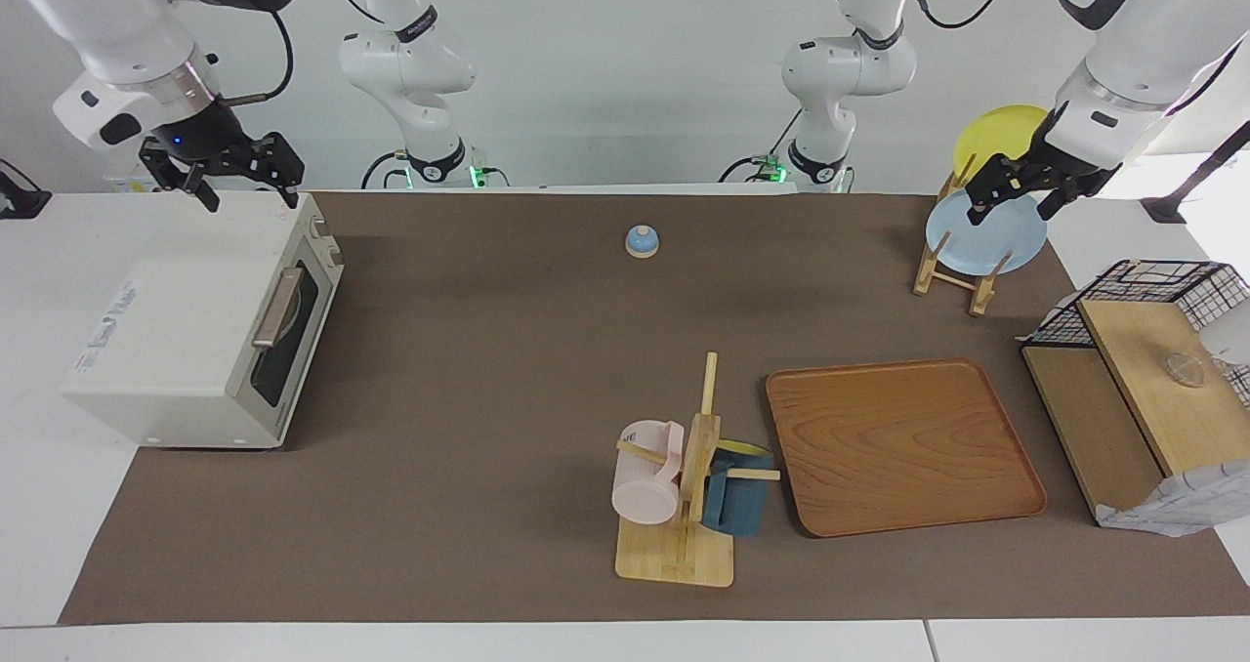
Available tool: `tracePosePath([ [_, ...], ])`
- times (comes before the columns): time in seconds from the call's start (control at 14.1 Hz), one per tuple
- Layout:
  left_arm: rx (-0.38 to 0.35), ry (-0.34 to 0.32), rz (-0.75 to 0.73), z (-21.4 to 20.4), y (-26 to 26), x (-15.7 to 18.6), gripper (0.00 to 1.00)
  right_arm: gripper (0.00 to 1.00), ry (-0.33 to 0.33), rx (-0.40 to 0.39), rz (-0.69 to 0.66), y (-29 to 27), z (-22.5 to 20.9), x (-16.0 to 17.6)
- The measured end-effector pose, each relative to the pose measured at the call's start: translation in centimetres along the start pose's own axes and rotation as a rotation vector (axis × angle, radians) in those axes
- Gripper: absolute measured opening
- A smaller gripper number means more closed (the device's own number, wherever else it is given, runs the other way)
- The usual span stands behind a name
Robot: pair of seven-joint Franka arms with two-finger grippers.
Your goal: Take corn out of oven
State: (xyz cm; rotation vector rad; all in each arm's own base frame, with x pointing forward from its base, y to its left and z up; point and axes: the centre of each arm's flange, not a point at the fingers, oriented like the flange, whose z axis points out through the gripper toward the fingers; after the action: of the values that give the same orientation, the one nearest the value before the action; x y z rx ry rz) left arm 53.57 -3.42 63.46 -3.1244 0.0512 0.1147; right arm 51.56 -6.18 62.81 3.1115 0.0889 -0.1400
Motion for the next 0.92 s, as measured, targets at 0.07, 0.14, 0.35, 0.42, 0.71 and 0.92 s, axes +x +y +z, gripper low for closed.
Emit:
tracePosePath([
  [0.07,0.000,0.000,-0.001,0.0,-0.1,0.0,1.00,1.00,0.001,-0.001,-0.003,-0.2,-0.1,0.0],
  [0.14,0.000,0.000,-0.003,0.0,-0.2,0.0,1.00,1.00,0.003,-0.002,-0.011,-0.6,-0.2,0.1],
  [0.35,0.000,-0.001,-0.004,0.0,-0.2,0.0,1.00,1.00,0.006,-0.005,-0.026,-1.5,-0.3,0.2],
  [0.42,0.000,-0.001,-0.004,0.0,-0.2,0.0,1.00,1.00,0.008,-0.005,-0.026,-1.5,-0.3,0.2],
  [0.71,0.000,-0.001,-0.005,0.0,-0.2,0.0,1.00,0.83,0.047,-0.011,-0.027,-1.4,-0.4,0.8],
  [0.92,0.000,-0.001,-0.005,0.0,-0.2,0.0,1.00,0.48,0.059,-0.016,-0.029,-1.2,2.1,2.6],
])
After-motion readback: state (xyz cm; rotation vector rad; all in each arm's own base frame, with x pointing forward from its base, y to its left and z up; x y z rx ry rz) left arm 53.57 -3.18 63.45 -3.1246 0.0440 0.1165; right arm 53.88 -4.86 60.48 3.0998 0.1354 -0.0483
